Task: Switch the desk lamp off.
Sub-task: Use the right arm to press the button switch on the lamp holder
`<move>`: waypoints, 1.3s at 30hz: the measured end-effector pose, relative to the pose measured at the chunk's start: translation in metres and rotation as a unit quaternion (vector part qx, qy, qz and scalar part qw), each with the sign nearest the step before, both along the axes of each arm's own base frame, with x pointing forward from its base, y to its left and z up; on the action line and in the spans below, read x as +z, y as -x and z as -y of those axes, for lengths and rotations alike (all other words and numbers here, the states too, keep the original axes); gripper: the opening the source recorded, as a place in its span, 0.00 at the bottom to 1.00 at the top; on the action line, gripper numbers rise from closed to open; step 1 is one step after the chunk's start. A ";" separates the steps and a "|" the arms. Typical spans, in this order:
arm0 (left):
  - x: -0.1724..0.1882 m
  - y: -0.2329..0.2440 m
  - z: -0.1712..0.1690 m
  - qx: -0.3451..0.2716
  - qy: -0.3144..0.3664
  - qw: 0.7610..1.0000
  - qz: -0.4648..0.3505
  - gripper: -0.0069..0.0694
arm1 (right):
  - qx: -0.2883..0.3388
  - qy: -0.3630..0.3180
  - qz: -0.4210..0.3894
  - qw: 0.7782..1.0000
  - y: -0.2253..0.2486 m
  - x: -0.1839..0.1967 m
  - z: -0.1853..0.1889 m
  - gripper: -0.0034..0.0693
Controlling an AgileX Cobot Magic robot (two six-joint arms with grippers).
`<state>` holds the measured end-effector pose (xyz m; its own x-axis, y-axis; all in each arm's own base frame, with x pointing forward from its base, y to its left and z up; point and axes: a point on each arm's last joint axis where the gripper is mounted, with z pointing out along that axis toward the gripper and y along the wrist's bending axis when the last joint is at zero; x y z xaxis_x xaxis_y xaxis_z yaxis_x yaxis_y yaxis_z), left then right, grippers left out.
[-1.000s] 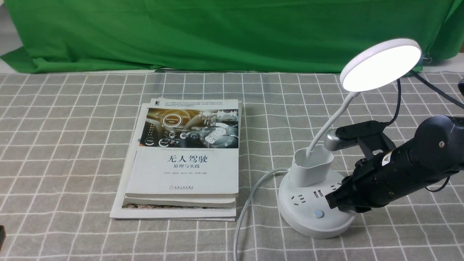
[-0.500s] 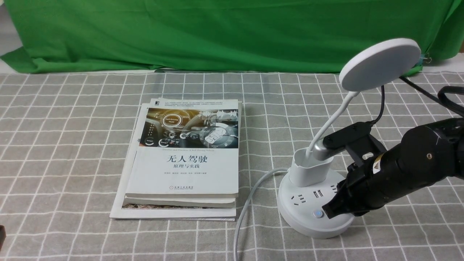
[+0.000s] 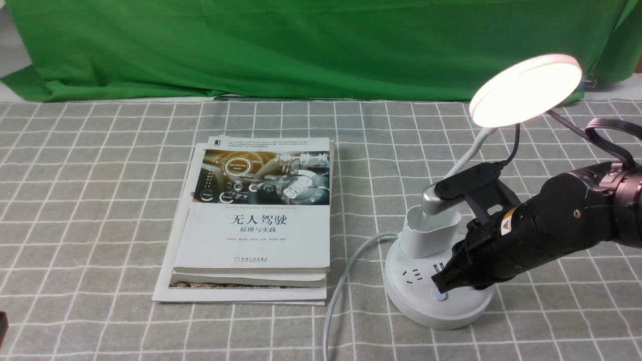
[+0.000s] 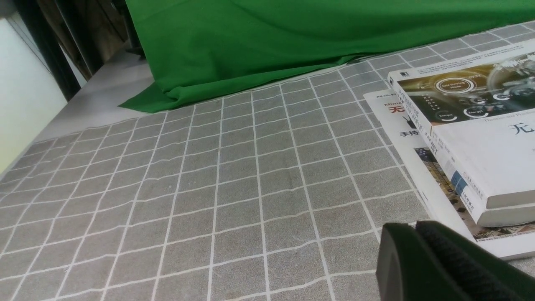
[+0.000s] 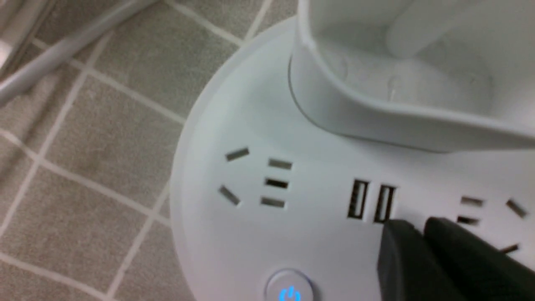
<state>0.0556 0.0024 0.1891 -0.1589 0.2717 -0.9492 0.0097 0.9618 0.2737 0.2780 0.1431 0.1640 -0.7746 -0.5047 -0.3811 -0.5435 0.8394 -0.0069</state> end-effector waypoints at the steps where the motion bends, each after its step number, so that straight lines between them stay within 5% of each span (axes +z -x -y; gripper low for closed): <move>1: 0.000 0.000 0.000 0.000 0.000 1.000 0.000 0.11 | -0.001 -0.001 0.002 1.000 0.000 0.001 0.000 0.21; 16: 0.000 0.000 0.000 0.000 0.000 1.000 0.000 0.11 | -0.012 -0.013 0.004 1.000 0.020 0.024 0.007 0.21; 39: 0.000 0.000 0.000 0.000 0.000 1.000 0.000 0.11 | -0.013 0.016 -0.016 1.000 0.014 0.009 0.007 0.21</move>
<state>0.0556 0.0024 0.1891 -0.1588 0.2719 -0.9491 0.0098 0.9617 0.2739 0.2637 0.1360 0.1732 -0.7987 -0.4962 -0.3404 -0.5227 0.8524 -0.0161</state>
